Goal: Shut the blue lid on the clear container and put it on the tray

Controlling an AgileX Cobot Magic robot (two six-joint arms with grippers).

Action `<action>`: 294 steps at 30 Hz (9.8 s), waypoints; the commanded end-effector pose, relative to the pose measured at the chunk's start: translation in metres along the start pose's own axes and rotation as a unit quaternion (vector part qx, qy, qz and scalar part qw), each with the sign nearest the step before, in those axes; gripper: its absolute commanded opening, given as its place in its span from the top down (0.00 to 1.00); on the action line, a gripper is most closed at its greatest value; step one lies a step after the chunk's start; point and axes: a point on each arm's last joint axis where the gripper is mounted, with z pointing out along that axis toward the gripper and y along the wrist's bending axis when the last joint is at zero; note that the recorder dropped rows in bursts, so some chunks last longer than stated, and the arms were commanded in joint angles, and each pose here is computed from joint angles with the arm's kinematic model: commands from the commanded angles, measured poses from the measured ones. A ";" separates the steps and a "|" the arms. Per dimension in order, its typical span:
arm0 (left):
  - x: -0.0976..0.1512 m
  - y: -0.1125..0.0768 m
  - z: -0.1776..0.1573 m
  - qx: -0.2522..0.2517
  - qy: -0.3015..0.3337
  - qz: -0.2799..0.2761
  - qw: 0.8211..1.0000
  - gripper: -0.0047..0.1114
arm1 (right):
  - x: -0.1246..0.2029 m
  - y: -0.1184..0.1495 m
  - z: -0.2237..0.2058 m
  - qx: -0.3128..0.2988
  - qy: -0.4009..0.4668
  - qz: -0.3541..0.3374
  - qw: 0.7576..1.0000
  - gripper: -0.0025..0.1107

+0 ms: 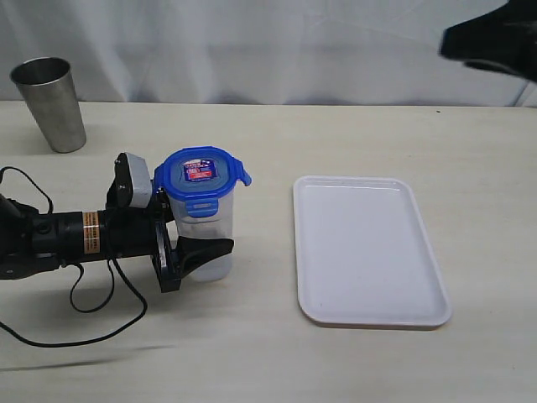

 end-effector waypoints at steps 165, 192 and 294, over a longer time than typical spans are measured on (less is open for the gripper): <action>-0.006 0.002 0.001 -0.005 -0.014 0.006 1.000 0.96 | 0.088 0.131 0.203 -0.050 0.275 -0.624 0.729 0.67; -0.006 0.002 0.001 -0.004 -0.014 0.006 1.000 0.96 | 0.142 0.100 0.258 -0.060 0.351 -0.649 0.672 0.65; 0.000 -0.017 -0.001 0.102 -0.016 0.335 0.937 0.96 | 0.098 0.133 0.215 -0.091 0.427 -0.482 0.760 0.62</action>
